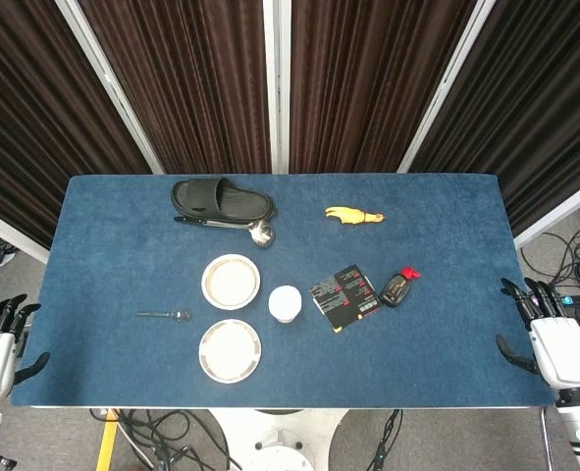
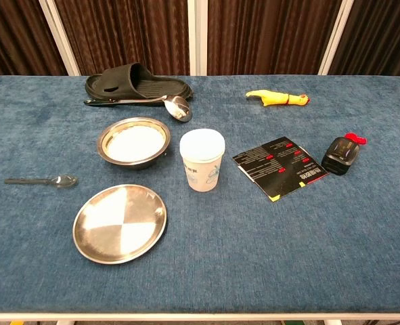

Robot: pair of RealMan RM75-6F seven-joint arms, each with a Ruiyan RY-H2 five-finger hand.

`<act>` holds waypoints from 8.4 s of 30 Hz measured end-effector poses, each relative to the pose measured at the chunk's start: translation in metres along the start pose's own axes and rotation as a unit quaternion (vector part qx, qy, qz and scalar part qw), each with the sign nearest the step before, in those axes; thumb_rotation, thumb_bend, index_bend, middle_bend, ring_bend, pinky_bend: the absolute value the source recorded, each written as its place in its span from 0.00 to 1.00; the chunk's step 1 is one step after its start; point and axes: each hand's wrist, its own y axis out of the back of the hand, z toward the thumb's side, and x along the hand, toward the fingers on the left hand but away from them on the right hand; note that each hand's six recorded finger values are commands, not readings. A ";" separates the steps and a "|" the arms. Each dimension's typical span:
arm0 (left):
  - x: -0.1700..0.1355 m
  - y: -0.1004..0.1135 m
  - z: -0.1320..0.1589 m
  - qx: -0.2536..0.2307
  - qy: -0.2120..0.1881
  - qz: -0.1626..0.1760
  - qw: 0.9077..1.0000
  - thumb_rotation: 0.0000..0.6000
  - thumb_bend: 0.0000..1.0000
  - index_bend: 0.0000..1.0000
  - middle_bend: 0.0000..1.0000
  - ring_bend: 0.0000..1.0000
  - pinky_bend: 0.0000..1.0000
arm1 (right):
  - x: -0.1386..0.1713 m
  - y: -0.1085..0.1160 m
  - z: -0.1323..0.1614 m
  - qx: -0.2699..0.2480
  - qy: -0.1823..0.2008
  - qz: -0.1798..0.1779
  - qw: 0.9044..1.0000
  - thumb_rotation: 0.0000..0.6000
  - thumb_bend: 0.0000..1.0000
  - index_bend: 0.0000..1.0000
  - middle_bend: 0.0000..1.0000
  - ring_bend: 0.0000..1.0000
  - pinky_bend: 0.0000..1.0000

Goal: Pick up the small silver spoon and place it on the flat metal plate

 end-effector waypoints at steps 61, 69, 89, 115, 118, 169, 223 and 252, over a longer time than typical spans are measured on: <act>0.122 -0.140 0.118 -0.079 -0.052 -0.246 0.965 1.00 0.35 0.55 0.94 0.93 1.00 | -0.014 -0.003 -0.004 0.003 0.003 0.012 1.000 1.00 0.27 0.03 0.21 0.00 0.04; 0.125 -0.146 0.119 -0.069 -0.046 -0.242 0.967 1.00 0.39 0.55 0.94 0.93 1.00 | -0.013 -0.003 -0.006 0.003 0.000 0.012 1.000 1.00 0.27 0.03 0.21 0.00 0.04; 0.121 -0.153 0.122 -0.066 -0.044 -0.231 0.970 1.00 0.40 0.59 0.95 0.93 1.00 | -0.012 -0.003 -0.005 0.002 0.000 0.014 1.000 1.00 0.26 0.03 0.21 0.00 0.04; 0.170 -0.070 0.173 0.024 -0.140 -0.130 0.981 1.00 0.48 0.61 0.96 0.94 1.00 | -0.013 0.017 -0.008 0.017 0.005 -0.012 1.000 1.00 0.26 0.03 0.21 0.00 0.04; 0.179 -0.065 0.189 0.050 -0.153 -0.122 0.979 1.00 0.48 0.61 0.96 0.94 1.00 | -0.013 0.018 -0.010 0.016 0.003 -0.013 1.000 1.00 0.26 0.03 0.21 0.00 0.04; 0.180 -0.096 0.308 0.251 -0.151 -0.091 0.952 1.00 0.51 0.61 0.96 0.95 1.00 | -0.011 0.015 -0.027 0.010 -0.018 -0.006 1.000 1.00 0.26 0.03 0.21 0.00 0.04; 0.155 -0.039 0.353 -0.003 -0.220 -0.185 0.958 1.00 0.52 0.61 0.96 0.95 1.00 | -0.026 0.037 -0.022 0.028 -0.009 -0.025 0.999 1.00 0.26 0.03 0.21 0.00 0.04; 0.091 -0.034 0.402 0.303 -0.299 0.119 0.897 1.00 0.53 0.61 0.96 0.95 1.00 | -0.017 0.032 -0.027 0.016 -0.016 -0.025 0.999 1.00 0.26 0.03 0.21 0.00 0.04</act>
